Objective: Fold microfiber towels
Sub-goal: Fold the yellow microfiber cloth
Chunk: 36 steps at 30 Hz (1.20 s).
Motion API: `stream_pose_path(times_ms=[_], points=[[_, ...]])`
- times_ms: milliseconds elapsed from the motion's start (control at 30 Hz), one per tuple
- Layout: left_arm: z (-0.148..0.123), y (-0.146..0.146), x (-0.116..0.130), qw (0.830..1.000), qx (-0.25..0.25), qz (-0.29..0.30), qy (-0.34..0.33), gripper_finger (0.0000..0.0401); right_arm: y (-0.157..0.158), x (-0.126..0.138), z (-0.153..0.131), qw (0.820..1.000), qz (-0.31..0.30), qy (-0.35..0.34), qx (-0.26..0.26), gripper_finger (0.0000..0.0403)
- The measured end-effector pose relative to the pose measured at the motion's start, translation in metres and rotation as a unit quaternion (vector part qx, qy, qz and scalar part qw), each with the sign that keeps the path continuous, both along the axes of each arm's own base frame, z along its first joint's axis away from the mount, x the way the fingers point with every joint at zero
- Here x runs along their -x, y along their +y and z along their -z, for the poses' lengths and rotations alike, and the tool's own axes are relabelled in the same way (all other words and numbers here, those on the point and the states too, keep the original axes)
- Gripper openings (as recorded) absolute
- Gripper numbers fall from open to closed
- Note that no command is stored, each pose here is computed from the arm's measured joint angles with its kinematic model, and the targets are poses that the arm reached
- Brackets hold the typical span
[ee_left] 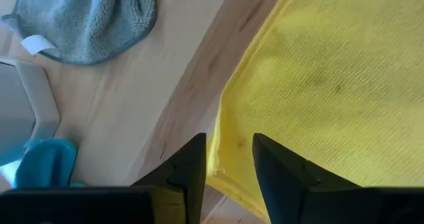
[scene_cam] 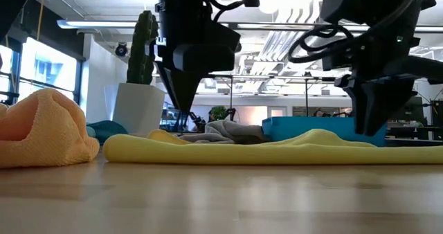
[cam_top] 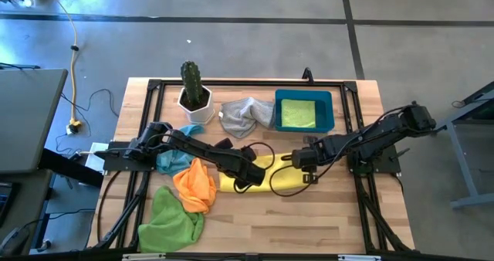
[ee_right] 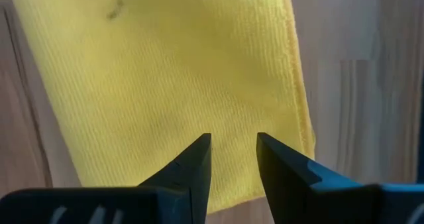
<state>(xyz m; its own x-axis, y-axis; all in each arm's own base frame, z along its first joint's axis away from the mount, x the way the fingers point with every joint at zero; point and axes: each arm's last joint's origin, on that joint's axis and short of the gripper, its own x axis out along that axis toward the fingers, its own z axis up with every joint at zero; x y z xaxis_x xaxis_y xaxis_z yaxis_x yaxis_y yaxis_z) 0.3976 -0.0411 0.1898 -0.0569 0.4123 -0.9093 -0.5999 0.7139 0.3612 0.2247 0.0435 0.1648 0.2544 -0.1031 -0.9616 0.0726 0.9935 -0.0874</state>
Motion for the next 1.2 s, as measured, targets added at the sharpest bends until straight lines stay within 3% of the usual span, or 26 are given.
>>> stream_pose_path(times_ms=[333, 667, 1200], points=[[0.003, -0.01, -0.002, 0.995, 0.079, 0.061, 0.016, 0.0106, 0.0, -0.003, 0.008, 0.998, 0.06, 0.011, -0.01, 0.0114], [0.01, -0.011, -0.008, 0.992, 0.09, 0.085, 0.012, 0.0099, 0.002, -0.007, 0.03, 0.995, 0.073, 0.066, -0.01, 0.0114], [0.017, -0.029, -0.006, 0.989, 0.101, 0.108, 0.027, 0.0097, 0.002, -0.005, 0.031, 0.994, 0.072, 0.077, -0.005, 0.0114]])
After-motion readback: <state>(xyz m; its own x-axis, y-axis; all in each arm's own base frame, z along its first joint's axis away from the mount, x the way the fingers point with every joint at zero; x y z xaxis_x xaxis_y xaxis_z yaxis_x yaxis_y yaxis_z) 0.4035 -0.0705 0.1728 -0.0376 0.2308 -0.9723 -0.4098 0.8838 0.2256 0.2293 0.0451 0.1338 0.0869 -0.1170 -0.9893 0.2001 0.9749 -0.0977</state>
